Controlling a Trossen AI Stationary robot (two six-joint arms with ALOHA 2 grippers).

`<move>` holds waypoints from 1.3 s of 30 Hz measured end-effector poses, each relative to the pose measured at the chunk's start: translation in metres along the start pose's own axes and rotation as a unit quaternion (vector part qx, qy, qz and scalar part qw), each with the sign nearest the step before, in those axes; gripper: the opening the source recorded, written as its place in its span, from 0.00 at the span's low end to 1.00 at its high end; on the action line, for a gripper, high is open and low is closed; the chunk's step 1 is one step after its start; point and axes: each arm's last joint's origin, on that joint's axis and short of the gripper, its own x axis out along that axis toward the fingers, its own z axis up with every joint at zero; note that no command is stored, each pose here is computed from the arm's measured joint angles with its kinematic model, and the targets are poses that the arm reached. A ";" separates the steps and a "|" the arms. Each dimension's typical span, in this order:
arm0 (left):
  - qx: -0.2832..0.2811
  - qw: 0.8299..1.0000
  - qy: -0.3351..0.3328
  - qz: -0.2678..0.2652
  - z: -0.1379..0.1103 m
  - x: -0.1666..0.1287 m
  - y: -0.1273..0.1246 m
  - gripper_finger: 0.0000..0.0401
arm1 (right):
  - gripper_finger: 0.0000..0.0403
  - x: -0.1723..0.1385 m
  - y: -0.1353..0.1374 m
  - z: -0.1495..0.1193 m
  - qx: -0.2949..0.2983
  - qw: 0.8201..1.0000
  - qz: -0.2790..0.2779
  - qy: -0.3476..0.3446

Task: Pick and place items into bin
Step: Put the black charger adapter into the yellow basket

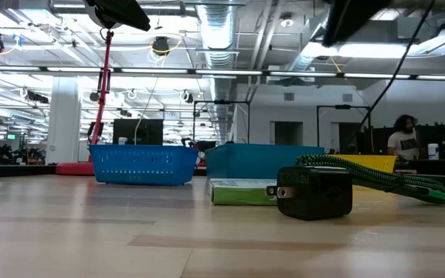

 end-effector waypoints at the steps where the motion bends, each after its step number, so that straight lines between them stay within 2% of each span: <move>1: 0.000 1.000 0.000 0.000 0.000 0.000 0.000 0.20 | 0.40 0.000 0.010 0.002 -0.004 1.000 0.005 -0.018; 7: 0.002 1.000 0.005 0.001 -0.001 0.000 0.000 0.20 | 0.38 0.011 0.045 0.010 -0.022 0.997 0.041 -0.068; 9: 0.002 1.000 0.005 0.001 -0.001 0.000 0.000 0.20 | 0.37 0.021 0.055 0.006 -0.048 0.997 0.049 -0.045; 11: 0.005 1.000 0.010 0.002 -0.002 0.000 0.000 0.20 | 0.37 0.034 0.064 0.010 -0.044 0.996 0.070 -0.045; 15: 0.005 1.000 0.011 0.002 -0.002 0.000 0.001 0.20 | 0.36 0.058 0.076 0.011 -0.055 0.994 0.097 0.004; 17: 0.004 1.000 0.009 0.002 -0.002 0.000 0.000 0.20 | 0.36 0.067 0.078 0.009 -0.068 0.993 0.089 0.045; 25: 0.003 1.000 0.007 0.002 -0.001 0.000 0.000 0.20 | 0.42 0.077 0.077 0.034 -0.086 0.990 0.092 0.057; 27: 0.004 1.000 0.010 0.002 -0.002 0.000 0.000 0.20 | 0.43 0.080 0.077 0.042 -0.084 0.989 0.111 0.046; 33: 0.004 1.000 0.009 0.002 -0.002 0.000 0.000 0.20 | 0.48 0.100 0.081 0.039 -0.105 0.981 0.124 0.104; 39: 0.005 1.000 0.010 0.002 -0.002 0.000 0.000 0.20 | 0.50 0.104 0.084 0.042 -0.122 0.979 0.135 0.094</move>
